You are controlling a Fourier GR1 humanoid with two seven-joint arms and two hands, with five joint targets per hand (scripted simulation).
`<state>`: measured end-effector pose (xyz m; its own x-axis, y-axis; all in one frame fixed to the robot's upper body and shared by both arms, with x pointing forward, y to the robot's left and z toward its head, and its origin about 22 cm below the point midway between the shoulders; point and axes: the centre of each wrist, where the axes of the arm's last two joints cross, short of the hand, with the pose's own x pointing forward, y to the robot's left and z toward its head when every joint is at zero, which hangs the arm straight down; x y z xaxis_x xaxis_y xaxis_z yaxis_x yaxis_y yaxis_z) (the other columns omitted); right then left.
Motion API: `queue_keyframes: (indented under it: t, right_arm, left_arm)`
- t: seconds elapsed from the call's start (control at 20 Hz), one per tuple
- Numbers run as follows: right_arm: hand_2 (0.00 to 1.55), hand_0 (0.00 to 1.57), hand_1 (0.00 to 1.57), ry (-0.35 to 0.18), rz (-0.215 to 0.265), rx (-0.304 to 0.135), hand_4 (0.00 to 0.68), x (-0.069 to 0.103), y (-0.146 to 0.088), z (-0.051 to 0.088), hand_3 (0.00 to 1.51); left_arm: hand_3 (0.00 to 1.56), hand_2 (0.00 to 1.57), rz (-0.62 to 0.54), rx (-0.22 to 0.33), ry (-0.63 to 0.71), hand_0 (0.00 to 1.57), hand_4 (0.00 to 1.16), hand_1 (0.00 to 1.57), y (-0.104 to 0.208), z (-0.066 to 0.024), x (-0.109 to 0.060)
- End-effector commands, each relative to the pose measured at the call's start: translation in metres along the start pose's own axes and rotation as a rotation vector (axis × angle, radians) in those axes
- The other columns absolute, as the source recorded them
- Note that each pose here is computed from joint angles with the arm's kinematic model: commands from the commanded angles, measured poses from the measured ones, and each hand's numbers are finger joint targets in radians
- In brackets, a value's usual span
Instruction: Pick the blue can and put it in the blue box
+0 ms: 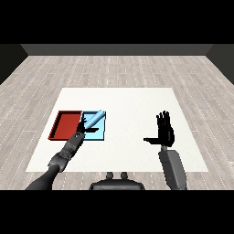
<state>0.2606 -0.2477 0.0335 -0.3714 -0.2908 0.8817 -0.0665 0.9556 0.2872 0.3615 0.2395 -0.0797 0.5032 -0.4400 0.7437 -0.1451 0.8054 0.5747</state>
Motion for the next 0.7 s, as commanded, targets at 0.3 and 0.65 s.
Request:
queue_keyframes:
  t: [0.3, 0.65]
  right_arm:
    - [0.0, 0.0, 0.0, -0.008, -0.029, 0.008, 0.0, -0.002, -0.001, -0.005, 0.0]
    - [0.0, 0.0, 0.0, 0.036, 0.065, 0.04, 0.0, 0.001, -0.012, 0.006, 0.0]
  left_arm:
    - [0.0, 0.0, 0.344, 0.162, -0.536, 0.0, 0.0, 0.0, -0.002, 0.0075, 0.035]
    - [0.0, 0.0, 0.517, 0.025, -0.851, 0.0, 0.0, 0.0, -0.004, 0.0386, 0.023]
